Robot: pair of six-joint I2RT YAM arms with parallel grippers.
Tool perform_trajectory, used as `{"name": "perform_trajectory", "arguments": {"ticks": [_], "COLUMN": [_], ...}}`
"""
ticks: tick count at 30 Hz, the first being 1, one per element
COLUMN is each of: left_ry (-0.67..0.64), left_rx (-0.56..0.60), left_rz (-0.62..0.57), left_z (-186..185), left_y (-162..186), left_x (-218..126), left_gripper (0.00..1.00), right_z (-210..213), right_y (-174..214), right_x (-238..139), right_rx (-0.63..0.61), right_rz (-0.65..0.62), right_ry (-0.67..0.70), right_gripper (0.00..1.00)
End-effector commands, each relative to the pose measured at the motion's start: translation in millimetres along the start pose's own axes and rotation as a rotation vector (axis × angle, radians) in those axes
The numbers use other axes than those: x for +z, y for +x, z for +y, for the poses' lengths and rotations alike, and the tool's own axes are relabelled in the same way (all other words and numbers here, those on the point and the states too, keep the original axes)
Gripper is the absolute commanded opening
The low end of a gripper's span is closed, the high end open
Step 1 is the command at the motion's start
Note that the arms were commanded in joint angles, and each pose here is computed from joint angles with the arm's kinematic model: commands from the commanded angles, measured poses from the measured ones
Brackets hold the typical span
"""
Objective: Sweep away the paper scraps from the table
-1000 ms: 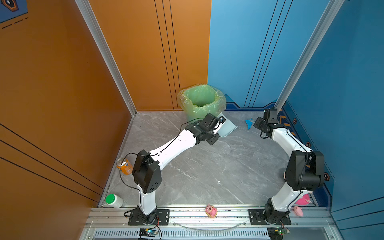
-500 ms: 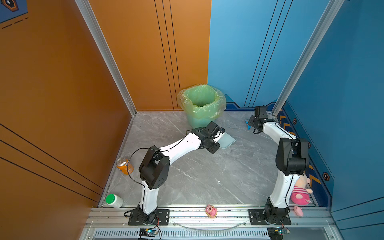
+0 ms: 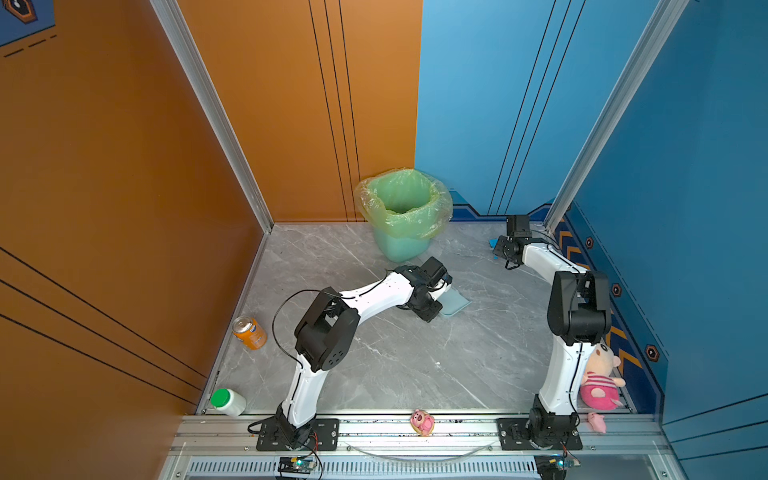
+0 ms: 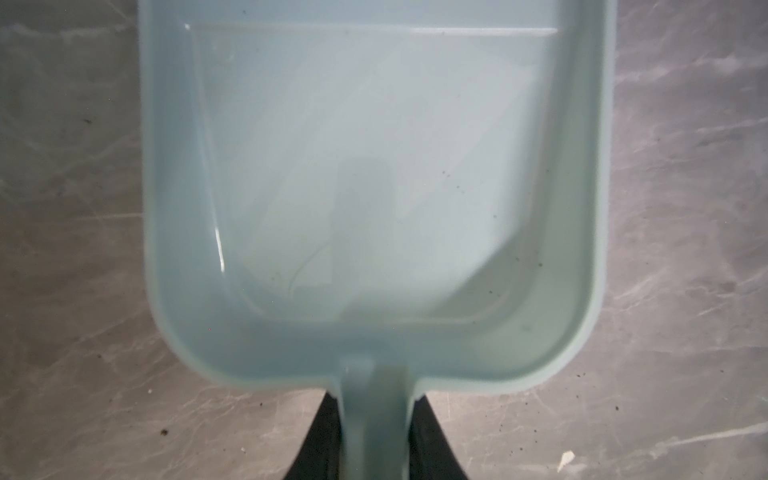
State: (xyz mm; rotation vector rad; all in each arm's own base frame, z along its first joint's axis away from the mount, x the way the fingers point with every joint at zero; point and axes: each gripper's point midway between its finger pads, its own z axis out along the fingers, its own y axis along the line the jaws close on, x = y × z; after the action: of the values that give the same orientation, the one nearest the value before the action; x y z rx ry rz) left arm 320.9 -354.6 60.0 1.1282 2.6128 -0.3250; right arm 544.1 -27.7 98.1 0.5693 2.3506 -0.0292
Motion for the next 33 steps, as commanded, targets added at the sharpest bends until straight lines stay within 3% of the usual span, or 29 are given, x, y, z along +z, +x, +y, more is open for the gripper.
{"name": "perform_trajectory", "arguments": {"ticks": [1,12,23,27,33], "left_ry": [-0.022,-0.032,-0.045,-0.048,-0.051], "left_rx": [0.010,0.035,0.046,0.045,0.051], "left_rz": [0.063,0.115,0.122,0.130,0.128], "left_z": [-2.1,-7.6,-9.1,-8.4,-7.8], "left_y": [11.4,22.1,24.7,26.8,25.6], "left_x": [4.3,13.6,15.0,17.3,17.8], "left_gripper": [0.00,0.00,0.00,0.00,0.00], "right_z": [0.6,19.4,37.2,37.4,17.6], "right_y": [16.7,74.4,132.6,133.1,106.8], "right_x": [5.3,-31.9,-122.1,-144.9,-144.4], "right_rx": [-0.031,-0.135,-0.318,-0.259,-0.105], "right_rz": [0.048,0.125,0.135,0.088,0.010], "right_ry": [-0.008,-0.046,-0.040,-0.118,-0.165], "right_gripper": [0.00,0.00,0.00,0.00,0.00]}}
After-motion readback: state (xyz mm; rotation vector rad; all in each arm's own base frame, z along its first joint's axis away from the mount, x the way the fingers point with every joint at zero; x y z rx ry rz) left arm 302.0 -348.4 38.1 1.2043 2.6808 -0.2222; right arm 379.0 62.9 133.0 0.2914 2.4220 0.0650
